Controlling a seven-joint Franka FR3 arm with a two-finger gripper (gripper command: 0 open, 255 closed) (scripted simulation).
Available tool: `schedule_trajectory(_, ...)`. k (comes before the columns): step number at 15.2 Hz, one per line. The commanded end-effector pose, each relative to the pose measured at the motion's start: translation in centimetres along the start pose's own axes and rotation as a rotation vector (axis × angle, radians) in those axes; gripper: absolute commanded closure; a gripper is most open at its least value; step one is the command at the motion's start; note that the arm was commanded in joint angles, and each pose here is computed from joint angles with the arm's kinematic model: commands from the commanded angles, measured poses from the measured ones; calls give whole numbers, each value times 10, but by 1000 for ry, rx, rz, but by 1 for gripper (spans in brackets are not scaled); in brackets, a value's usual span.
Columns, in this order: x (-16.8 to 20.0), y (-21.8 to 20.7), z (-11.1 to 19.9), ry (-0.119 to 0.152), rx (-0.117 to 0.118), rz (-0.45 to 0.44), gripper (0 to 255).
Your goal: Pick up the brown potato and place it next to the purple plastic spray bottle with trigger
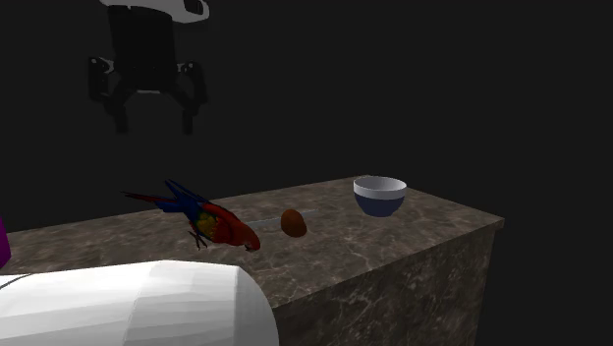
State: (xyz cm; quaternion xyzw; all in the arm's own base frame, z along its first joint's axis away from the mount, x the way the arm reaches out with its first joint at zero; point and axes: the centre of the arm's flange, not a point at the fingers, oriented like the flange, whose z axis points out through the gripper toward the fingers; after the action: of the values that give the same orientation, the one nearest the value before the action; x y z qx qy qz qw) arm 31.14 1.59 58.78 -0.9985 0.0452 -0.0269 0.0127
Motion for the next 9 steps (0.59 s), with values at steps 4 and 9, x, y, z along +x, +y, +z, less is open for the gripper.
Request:
schedule_trajectory(4,23,24,23,-13,-3,-9,0)
schedule_trajectory(9,62,63,62,-35,-9,-25,0)
